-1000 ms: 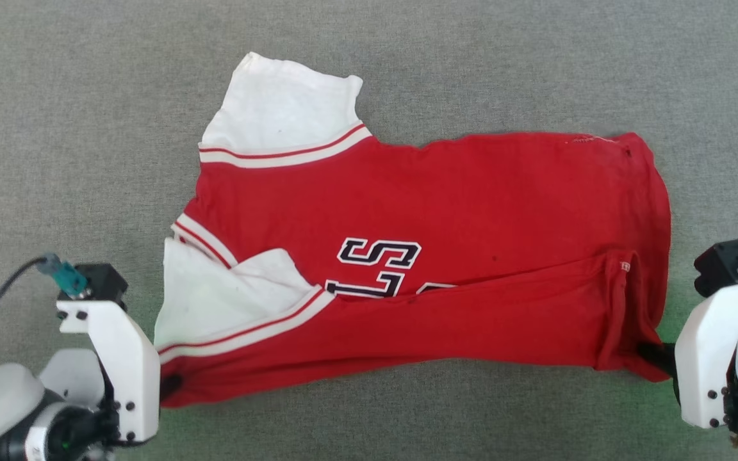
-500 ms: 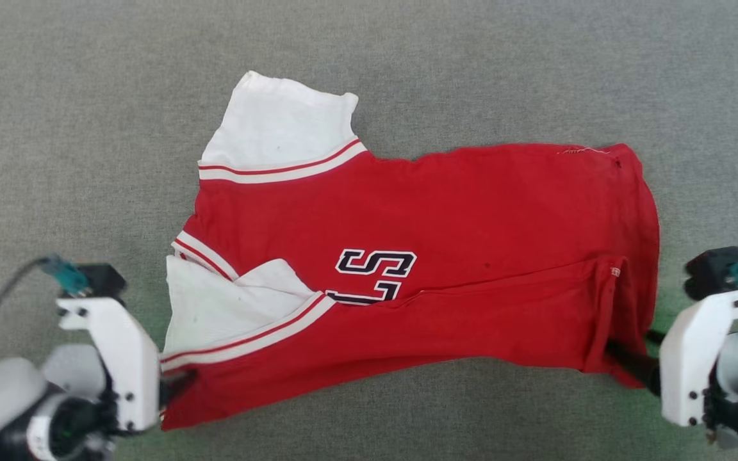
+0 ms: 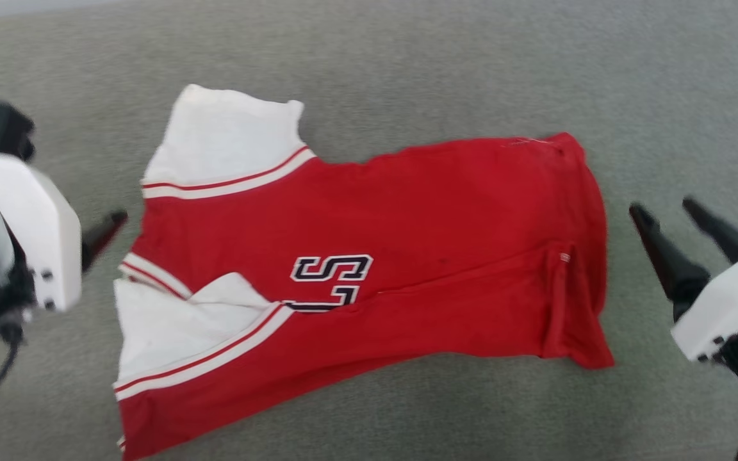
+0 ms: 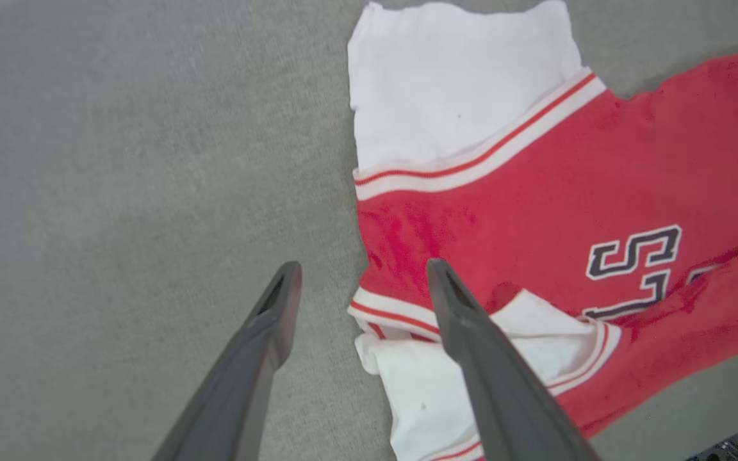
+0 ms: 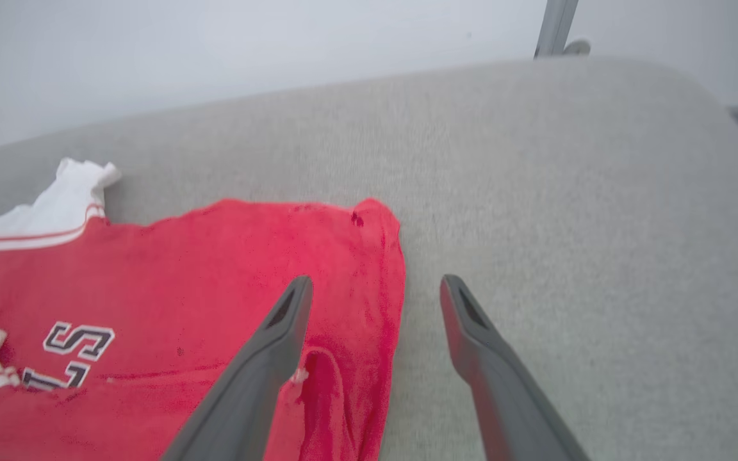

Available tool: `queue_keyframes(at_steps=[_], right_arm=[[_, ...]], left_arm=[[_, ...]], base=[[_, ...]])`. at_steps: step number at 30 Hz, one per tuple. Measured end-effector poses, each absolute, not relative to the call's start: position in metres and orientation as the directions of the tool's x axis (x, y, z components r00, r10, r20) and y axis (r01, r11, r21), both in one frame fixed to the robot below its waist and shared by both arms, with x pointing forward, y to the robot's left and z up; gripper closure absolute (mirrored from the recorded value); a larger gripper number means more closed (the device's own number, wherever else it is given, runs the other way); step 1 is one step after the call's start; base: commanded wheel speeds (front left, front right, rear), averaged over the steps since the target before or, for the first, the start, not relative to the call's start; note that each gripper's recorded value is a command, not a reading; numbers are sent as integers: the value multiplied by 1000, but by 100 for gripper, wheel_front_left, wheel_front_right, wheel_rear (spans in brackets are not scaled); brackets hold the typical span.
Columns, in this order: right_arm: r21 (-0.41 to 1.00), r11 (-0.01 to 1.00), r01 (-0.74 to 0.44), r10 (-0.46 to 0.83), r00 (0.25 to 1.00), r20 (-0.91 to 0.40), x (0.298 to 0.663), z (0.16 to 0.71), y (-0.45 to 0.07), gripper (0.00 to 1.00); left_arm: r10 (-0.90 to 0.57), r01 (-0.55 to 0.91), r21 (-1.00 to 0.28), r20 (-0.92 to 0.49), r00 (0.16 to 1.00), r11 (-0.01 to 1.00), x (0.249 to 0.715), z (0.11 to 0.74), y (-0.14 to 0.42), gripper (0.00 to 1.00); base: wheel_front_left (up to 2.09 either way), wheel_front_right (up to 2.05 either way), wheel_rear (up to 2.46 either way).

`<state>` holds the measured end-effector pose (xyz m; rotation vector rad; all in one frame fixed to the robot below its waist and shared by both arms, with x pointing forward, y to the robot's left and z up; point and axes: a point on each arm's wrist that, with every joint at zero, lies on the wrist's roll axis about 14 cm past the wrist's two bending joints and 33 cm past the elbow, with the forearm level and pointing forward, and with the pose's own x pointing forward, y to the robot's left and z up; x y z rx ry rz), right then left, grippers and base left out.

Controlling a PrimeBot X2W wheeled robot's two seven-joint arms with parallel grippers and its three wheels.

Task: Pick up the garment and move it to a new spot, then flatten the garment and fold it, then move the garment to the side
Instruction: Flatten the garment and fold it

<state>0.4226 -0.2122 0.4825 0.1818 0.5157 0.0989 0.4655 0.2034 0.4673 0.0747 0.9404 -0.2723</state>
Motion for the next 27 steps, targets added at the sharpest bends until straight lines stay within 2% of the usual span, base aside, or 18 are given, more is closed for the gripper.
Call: queue_keyframes(at_steps=[4, 8, 16, 22, 27], right_arm=[[170, 985, 7, 42, 959, -281, 438, 514, -228, 0], [160, 987, 34, -12, 990, -138, 442, 529, -236, 0], [167, 984, 60, -42, 993, -106, 440, 512, -239, 0], [181, 980, 77, -52, 989, -139, 442, 495, -240, 0], [187, 981, 60, -26, 983, -180, 451, 487, -236, 0]], left_arm=[[-250, 340, -38, -755, 607, 940, 508, 475, 184, 0], [-271, 364, -37, -739, 617, 931, 545, 470, 169, 0], [-243, 348, -50, -807, 538, 936, 591, 424, 154, 0], [-194, 314, -51, -875, 444, 948, 600, 381, 151, 0], [-151, 267, -43, -905, 399, 963, 607, 367, 154, 0]], base=[[0, 0, 0], [0, 0, 0], [0, 0, 0], [0, 0, 0], [0, 0, 0]])
